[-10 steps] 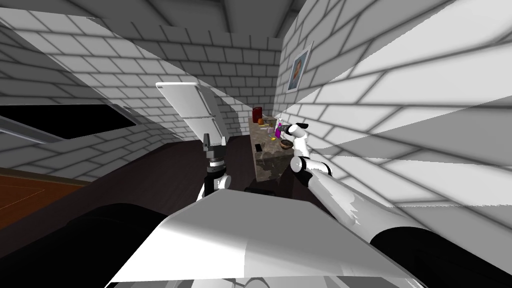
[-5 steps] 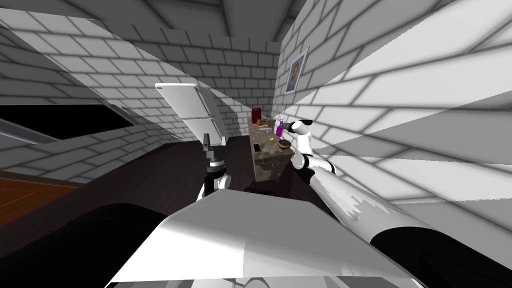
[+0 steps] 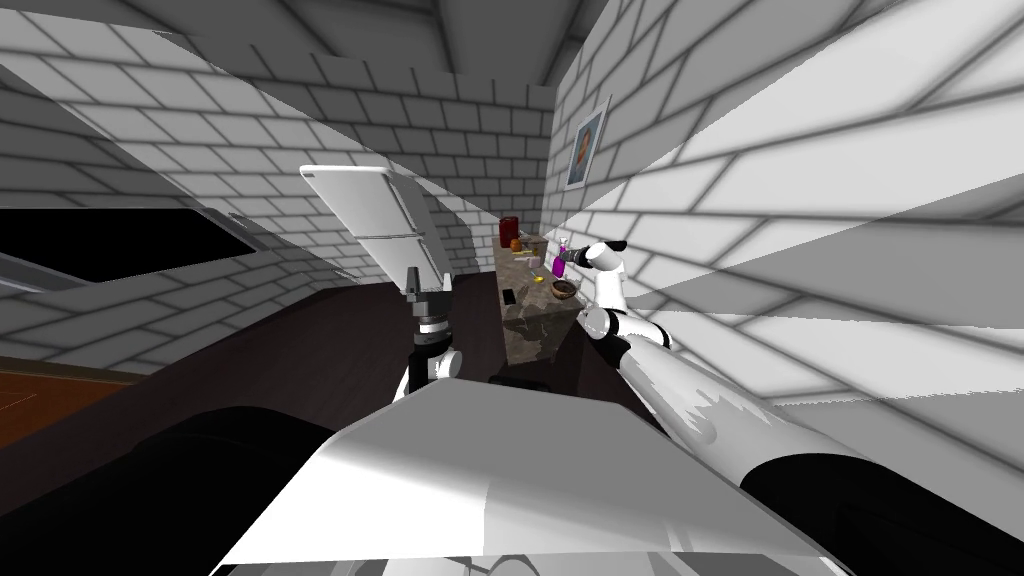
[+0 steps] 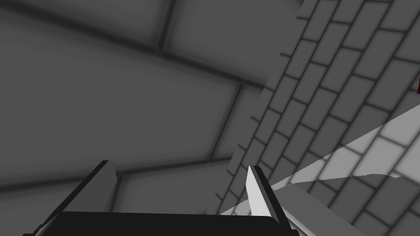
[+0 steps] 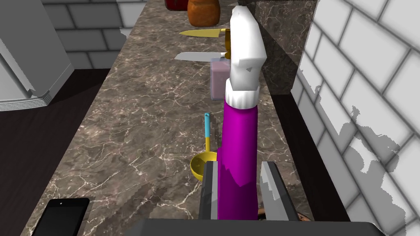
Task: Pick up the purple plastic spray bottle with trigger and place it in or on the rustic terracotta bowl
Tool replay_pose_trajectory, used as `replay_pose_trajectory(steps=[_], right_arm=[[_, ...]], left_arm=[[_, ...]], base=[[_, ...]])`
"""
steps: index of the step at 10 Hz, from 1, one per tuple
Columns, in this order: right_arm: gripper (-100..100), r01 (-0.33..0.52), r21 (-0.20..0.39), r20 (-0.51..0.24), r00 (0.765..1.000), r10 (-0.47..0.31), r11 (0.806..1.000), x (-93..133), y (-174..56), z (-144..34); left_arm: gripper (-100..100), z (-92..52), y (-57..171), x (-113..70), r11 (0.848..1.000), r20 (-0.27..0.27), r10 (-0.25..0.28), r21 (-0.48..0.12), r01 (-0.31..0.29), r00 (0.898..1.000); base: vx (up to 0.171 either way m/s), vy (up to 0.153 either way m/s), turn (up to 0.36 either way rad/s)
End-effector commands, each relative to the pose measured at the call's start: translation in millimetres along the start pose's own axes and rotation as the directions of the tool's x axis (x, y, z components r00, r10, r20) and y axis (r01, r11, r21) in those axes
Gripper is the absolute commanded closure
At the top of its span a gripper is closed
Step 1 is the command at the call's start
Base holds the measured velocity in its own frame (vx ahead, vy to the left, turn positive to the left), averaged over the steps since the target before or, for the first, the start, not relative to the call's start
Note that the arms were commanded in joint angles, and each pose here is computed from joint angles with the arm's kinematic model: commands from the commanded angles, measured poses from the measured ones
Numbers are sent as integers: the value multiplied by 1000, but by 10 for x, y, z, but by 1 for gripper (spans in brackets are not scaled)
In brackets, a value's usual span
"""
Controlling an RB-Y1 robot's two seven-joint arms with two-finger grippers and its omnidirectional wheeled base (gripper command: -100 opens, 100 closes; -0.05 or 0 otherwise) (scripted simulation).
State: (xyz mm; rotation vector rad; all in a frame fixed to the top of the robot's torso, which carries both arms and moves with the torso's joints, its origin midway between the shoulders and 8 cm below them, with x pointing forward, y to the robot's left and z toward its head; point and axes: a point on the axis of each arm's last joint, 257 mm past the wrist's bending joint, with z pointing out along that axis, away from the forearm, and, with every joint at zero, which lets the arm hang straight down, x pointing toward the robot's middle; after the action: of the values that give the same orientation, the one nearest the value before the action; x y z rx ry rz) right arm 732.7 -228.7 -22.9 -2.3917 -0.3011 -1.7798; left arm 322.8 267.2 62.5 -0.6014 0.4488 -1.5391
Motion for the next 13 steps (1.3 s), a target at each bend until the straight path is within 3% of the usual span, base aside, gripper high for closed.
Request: replay_pose_trajectory(steps=[1,8,9,10,13], right_arm=[[100,0,16,33,999,-1,1000,-113,-15,3],[100,-3,75,148,989,-9,997,-574,-134,-20],[100,-3,70,138,990,-7,998,-537,-125,-7],[-100,-3,72,142,990,-8,997,-553,-126,-9],[-100,-3,71,142,990,-8,997,-554,-125,-9]], left_arm=[[0,0,0,0,1000,0,0,0,0,1000],[0,0,0,0,1000,0,0,0,0,1000],[0,0,0,0,1000,0,0,0,0,1000],[0,0,0,0,1000,0,0,0,0,1000],[0,0,0,0,1000,0,0,0,0,1000]], base=[[47,-91,-40],[47,-73,-33],[15,-21,-6],[3,-5,0],[0,0,0]])
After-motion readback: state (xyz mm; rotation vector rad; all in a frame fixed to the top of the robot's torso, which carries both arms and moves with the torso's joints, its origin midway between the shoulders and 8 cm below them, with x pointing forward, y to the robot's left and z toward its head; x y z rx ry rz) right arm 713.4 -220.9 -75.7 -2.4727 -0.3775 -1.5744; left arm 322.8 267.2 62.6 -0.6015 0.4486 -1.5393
